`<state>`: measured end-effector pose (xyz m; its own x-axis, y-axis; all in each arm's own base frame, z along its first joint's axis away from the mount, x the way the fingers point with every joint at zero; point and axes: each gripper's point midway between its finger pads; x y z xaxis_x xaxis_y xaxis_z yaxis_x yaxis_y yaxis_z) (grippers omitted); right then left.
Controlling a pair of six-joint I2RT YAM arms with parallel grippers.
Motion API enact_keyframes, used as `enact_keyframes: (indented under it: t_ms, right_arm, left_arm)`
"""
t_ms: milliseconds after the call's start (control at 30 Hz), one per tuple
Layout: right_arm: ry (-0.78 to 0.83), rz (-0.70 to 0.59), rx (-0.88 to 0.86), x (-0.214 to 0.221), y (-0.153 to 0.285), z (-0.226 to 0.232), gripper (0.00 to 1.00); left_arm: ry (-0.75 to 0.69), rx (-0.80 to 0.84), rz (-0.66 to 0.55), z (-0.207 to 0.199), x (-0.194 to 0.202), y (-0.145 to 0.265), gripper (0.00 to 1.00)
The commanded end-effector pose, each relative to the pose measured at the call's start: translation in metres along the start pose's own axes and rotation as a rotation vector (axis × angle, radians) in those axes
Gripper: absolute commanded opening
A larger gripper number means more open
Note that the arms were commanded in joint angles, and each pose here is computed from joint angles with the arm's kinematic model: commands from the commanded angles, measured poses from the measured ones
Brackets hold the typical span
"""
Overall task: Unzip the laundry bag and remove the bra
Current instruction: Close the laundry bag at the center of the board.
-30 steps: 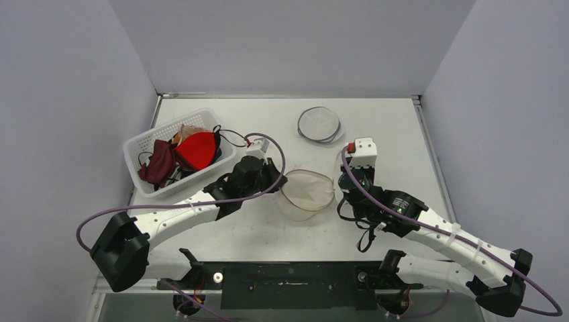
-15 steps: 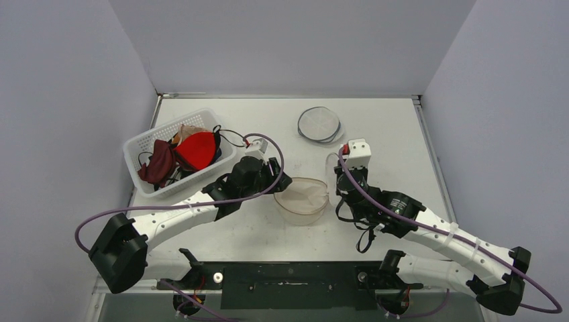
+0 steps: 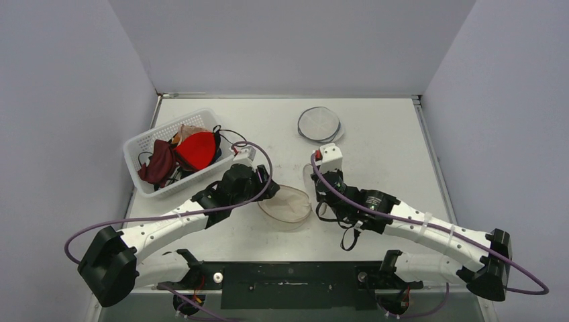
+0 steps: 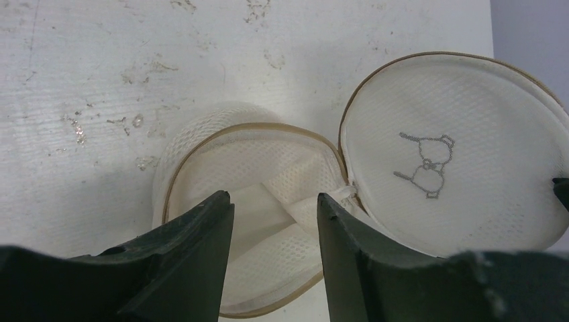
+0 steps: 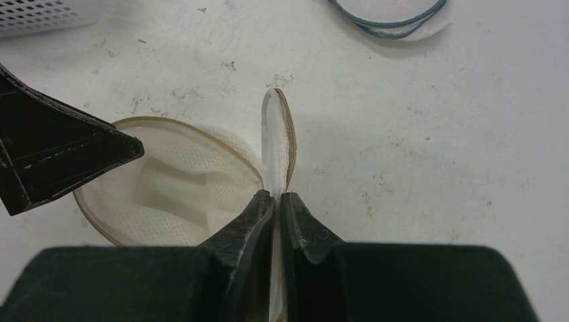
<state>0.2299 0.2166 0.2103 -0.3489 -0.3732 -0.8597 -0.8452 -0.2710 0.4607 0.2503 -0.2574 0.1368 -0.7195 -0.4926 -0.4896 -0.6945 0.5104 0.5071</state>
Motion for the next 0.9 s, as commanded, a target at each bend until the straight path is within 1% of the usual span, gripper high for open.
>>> enact_keyframes:
  t_ms: [0,100,167,200,267,333,367,533,600,667,767,833,867]
  right_arm:
    - [-0.036,-0.067,-0.052,-0.026,0.000,0.016,0.05]
    - [-0.044,-0.074,-0.080,-0.028,-0.001,0.024,0.05]
    - [-0.045,-0.076,-0.087,-0.030,-0.001,0.027,0.05]
    - [-0.043,-0.075,-0.084,-0.030,-0.001,0.027,0.05]
    - [-0.035,-0.072,-0.079,-0.030,-0.002,0.028,0.05]
    - [-0.030,-0.069,-0.075,-0.028,-0.002,0.028,0.05]
    - [-0.029,-0.070,-0.076,-0.028,-0.002,0.028,0.05]
    - [-0.028,-0.077,-0.093,-0.026,-0.001,0.032,0.05]
    - [-0.026,-0.082,-0.114,-0.026,0.000,0.036,0.05]
    - [-0.022,-0.087,-0.132,-0.027,0.001,0.041,0.05]
    - [-0.017,-0.090,-0.158,-0.027,0.003,0.049,0.05]
    - [-0.020,-0.093,-0.179,-0.028,0.005,0.053,0.05]
    - [-0.023,-0.096,-0.188,-0.029,0.006,0.055,0.05]
  left_arm:
    - [0.003,-0.031,-0.004,0.007,-0.002,0.001,0.46]
    - [-0.022,-0.081,-0.029,0.017,-0.008,0.011,0.46]
    - [-0.032,-0.121,-0.060,0.022,-0.017,0.021,0.48]
    - [-0.036,-0.130,-0.071,0.023,-0.020,0.027,0.50]
    - [-0.040,-0.148,-0.083,0.026,-0.024,0.038,0.57]
    - [-0.040,-0.166,-0.073,0.033,-0.021,0.047,0.62]
    - [-0.035,-0.175,-0.060,0.037,-0.017,0.050,0.62]
    - [-0.013,-0.189,-0.011,0.054,0.001,0.054,0.61]
    - [0.002,-0.175,0.011,0.058,0.010,0.050,0.57]
    - [0.010,-0.144,0.027,0.056,0.016,0.044,0.50]
    - [0.019,-0.117,0.030,0.052,0.018,0.036,0.35]
    - [0.018,-0.116,0.028,0.051,0.018,0.031,0.22]
    - [0.013,-0.114,0.027,0.051,0.017,0.030,0.17]
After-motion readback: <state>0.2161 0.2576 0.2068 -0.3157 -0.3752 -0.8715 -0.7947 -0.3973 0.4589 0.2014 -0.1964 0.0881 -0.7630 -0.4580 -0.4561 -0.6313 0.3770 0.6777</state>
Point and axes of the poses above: each gripper's point midway between its finger pads, its own y axis back along the fingers, its own z axis along the line the jaws close on, x = y × z, and after that the axes turned 13 degrees about y, right-handed
